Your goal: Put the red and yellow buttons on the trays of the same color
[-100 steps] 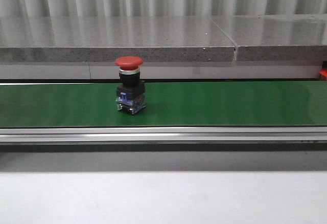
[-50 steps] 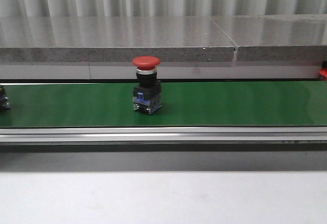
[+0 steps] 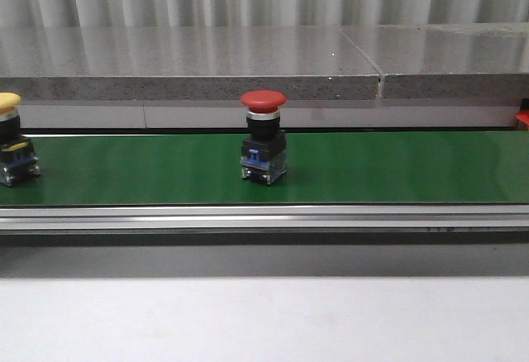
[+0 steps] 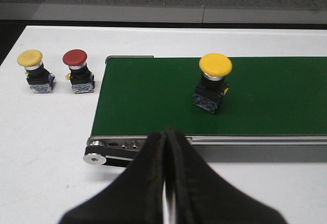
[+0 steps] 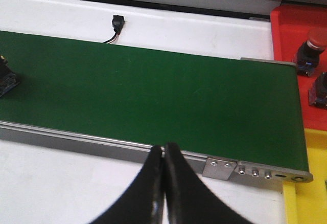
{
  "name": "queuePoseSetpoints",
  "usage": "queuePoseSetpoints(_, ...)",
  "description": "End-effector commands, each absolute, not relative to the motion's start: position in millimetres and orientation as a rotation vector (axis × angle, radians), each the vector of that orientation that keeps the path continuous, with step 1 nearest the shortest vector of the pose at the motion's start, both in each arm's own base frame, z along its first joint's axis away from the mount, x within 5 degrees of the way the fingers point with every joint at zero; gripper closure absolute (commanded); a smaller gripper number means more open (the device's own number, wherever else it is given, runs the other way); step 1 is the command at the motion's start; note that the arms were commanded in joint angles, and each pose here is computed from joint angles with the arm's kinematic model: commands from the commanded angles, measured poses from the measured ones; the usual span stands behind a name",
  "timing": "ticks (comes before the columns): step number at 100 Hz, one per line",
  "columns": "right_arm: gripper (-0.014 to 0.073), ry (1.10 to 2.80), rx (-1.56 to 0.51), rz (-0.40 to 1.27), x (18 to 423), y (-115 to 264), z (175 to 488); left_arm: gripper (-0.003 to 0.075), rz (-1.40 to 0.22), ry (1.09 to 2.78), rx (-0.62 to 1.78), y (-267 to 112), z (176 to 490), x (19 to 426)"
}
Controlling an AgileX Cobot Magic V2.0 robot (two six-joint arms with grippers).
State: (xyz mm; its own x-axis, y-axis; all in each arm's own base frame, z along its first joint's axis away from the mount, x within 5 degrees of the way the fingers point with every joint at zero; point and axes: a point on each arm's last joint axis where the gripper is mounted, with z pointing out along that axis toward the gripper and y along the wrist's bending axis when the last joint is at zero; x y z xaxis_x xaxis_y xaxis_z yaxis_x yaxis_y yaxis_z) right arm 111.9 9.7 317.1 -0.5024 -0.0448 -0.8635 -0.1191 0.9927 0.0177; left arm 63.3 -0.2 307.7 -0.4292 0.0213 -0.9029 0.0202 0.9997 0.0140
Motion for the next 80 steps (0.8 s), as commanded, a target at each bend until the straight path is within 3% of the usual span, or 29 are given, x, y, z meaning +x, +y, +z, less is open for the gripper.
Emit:
queuePoseSetpoints(1,0.0493,2.013,-0.097,0.086,114.5,9.0,329.9,0.0741,-0.021,1.922,0.023,-1.3,321.7,65.7)
queuePoseSetpoints(9,0.0294,2.012,-0.096,0.086,114.5,9.0,330.0,0.0741,-0.021,1.922,0.023,-1.3,321.7,65.7)
queuePoseSetpoints(13,0.0146,2.011,-0.096,0.086,114.6,9.0,330.1,0.0741,-0.021,1.922,0.023,-1.3,321.7,65.7)
queuePoseSetpoints(23,-0.0077,2.000,-0.090,0.092,115.0,9.2,331.0,0.0741,-0.021,1.922,0.023,-1.3,321.7,65.7)
queuePoseSetpoints(42,-0.0030,1.974,-0.062,0.133,119.2,10.6,334.7,0.0741,-0.021,1.922,0.023,-1.3,321.7,65.7)
queuePoseSetpoints(55,-0.0030,2.070,-0.089,0.149,135.4,12.4,339.3,0.0741,-0.021,1.922,0.023,-1.3,321.7,65.7)
queuePoseSetpoints(80,-0.0030,2.234,-0.330,0.241,184.7,40.6,350.6,0.0741,-0.021,1.922,0.023,-1.3,321.7,65.7)
